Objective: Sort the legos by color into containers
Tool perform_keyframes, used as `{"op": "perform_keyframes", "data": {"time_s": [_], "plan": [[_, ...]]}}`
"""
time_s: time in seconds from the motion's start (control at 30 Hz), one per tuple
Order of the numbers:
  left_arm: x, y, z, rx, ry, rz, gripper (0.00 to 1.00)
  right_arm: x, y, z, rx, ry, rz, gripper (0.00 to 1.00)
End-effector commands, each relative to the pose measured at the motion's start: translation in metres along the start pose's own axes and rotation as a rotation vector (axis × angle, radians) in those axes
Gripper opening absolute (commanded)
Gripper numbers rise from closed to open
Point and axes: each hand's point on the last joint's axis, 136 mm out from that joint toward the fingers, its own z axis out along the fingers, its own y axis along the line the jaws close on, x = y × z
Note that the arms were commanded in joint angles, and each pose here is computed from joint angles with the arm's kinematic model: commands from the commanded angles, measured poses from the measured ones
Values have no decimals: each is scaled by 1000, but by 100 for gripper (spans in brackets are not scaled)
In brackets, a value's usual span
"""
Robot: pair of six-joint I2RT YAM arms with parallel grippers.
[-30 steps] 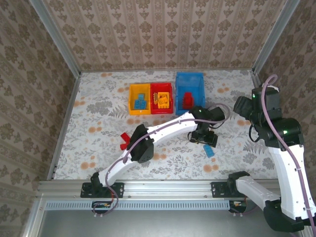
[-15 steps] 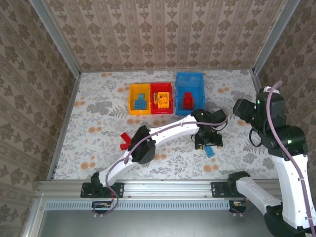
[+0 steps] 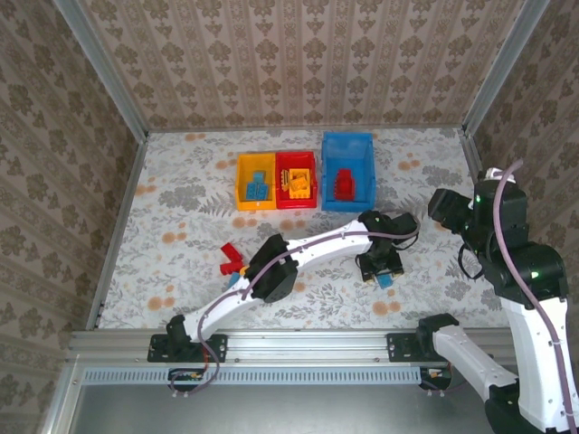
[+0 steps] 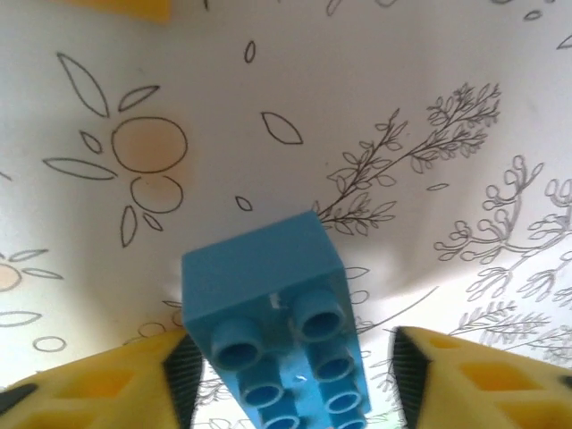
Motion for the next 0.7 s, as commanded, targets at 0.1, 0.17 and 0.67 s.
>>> {"op": "perform_keyframes", "data": {"time_s": [0.1, 0.17, 0.67], "plan": [[-1, 24, 14, -89, -2, -84, 48, 5, 0, 0, -17, -5, 39, 76], [-4, 27, 13, -96, -10, -88, 44, 6, 0, 1, -21, -4, 42, 76], [-63, 105, -135, -143, -381, -57, 13, 38, 87, -7, -555, 119, -21, 73]]}}
